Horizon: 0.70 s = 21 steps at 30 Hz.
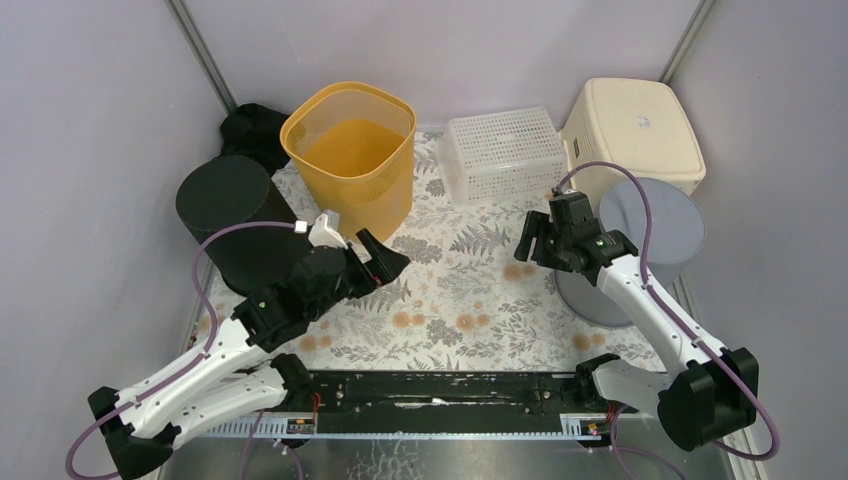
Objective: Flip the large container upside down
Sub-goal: Move the container to the center of the board.
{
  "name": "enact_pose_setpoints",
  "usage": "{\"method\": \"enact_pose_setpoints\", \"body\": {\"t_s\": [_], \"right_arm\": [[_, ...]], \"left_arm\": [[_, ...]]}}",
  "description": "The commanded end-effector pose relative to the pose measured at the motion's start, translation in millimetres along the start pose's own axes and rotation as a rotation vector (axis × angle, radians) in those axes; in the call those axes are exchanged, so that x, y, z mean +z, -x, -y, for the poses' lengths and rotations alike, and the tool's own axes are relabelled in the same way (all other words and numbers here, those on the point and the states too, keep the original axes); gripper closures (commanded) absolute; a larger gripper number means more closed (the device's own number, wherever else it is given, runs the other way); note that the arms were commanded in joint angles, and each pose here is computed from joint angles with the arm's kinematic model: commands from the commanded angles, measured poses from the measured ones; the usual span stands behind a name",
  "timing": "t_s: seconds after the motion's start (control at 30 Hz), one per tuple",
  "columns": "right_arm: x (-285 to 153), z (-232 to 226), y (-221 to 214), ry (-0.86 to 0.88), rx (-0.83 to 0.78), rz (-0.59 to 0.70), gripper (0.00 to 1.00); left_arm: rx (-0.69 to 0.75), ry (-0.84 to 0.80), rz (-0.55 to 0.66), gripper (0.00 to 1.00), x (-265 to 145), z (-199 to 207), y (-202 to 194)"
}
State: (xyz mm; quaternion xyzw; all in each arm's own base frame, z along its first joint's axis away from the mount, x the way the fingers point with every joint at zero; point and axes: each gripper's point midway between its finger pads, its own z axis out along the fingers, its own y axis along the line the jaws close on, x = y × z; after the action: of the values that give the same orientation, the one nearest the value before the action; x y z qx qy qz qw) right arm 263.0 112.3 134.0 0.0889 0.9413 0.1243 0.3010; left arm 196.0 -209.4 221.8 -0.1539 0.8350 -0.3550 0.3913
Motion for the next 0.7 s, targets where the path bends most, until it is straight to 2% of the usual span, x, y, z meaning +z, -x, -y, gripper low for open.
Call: {"method": "enact_pose_setpoints", "body": {"t_s": [0.0, 0.67], "right_arm": [[-8, -14, 11, 0.063, 0.000, 0.026, 0.24], [-7, -22, 5, 0.113, 0.010, 0.002, 0.24]], "left_arm": [[0.001, -0.063, 0.034, 0.00, -2, 16, 9], [-0.010, -0.050, 0.033, 0.00, -1, 6, 4]]}}
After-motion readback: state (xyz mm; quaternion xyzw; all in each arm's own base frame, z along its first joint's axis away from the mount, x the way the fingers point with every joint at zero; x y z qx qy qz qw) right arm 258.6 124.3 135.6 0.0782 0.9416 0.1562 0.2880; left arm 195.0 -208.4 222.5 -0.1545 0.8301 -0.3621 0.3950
